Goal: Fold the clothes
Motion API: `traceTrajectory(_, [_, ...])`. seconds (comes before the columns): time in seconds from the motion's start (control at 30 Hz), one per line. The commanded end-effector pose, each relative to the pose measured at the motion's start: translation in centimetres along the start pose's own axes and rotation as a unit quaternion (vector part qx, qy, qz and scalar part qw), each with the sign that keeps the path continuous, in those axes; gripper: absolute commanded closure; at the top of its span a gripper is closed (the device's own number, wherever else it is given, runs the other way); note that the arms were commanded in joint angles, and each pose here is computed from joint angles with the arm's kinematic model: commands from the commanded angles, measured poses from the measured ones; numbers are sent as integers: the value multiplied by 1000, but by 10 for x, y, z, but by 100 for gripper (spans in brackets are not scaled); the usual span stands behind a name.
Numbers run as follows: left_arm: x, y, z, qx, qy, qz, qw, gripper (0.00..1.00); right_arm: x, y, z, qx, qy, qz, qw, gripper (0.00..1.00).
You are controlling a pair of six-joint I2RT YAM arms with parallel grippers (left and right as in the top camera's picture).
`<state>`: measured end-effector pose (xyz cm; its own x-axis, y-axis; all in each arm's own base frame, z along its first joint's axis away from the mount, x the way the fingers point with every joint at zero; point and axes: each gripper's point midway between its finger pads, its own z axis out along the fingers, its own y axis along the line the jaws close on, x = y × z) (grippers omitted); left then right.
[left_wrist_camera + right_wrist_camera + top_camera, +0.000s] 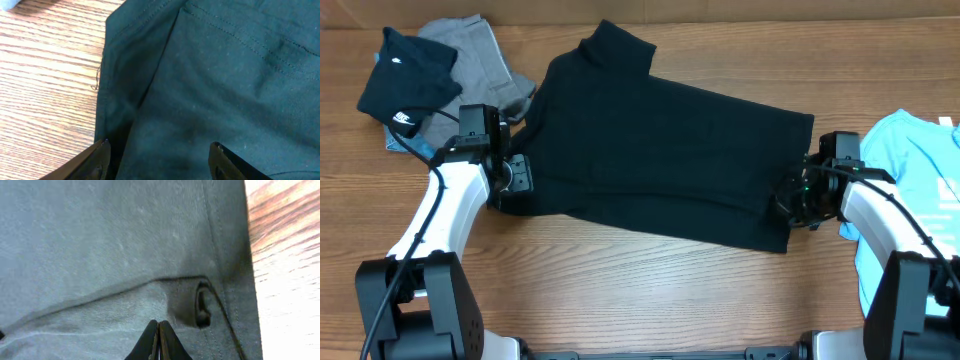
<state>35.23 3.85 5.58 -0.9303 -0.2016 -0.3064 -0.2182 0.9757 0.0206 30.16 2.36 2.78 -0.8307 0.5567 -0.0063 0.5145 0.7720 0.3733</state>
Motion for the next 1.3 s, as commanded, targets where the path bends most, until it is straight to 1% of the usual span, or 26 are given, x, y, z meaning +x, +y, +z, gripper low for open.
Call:
traceTrajectory(0.0, [-7,-3,-2,6,-6,1,1000,35,-12,2,-13,12,-32,-8,999,96])
traceTrajectory(0.03, [-7,-3,-2,6,-6,1,1000,35,-12,-1,-13,20,-33,-6,999,96])
traceTrajectory(0.07, [-7,-3,-2,6,-6,1,1000,35,-11,-4,-13,29,-31,-4,999,89])
traceTrajectory(0.1, [-7,-3,-2,6,-6,1,1000,34,-8,-9,-14,40,-28,-2,999,60])
traceTrajectory(0.13, [-6,-3,-2,6,-5,1,1000,34,-5,-14,-14,52,-22,1,998,47])
traceTrajectory(0.17, [-7,-3,-2,7,-5,1,1000,34,-2,-16,-14,57,-17,3,998,46])
traceTrajectory(0.3, [-7,-3,-2,7,-5,0,1000,34,4,-23,-5,61,-12,6,998,47])
traceTrajectory(0.5, [-6,-3,-2,7,-4,1,1000,34,0,-13,5,21,-23,-2,1000,61])
traceTrajectory(0.67, [-6,-3,-2,7,-4,1,1000,34,3,-12,6,18,-17,-1,1000,62])
traceTrajectory(0.73, [-6,-3,-2,6,-4,0,1000,34,2,-12,6,17,-18,-2,1000,65])
traceTrajectory(0.8, [-6,-3,-2,7,-4,0,1000,34,1,-11,6,16,-20,-3,1000,70])
traceTrajectory(0.87, [-6,-3,-2,7,-4,0,1000,35,0,-11,6,16,-23,-4,1000,78])
traceTrajectory(0.93, [-6,-3,-2,6,-4,1,1000,35,-3,-9,6,13,-30,-6,999,93])
traceTrajectory(0.97, [-6,-3,-2,6,-4,1,1000,35,-6,-7,5,9,-36,-8,999,96])
traceTrajectory(1.1, [-6,-3,-2,6,-4,1,1000,34,-14,-2,1,2,-48,-13,999,96])
traceTrajectory(1.27, [-6,-3,-2,6,-4,1,1000,34,-22,10,-17,-7,-64,-20,998,96])
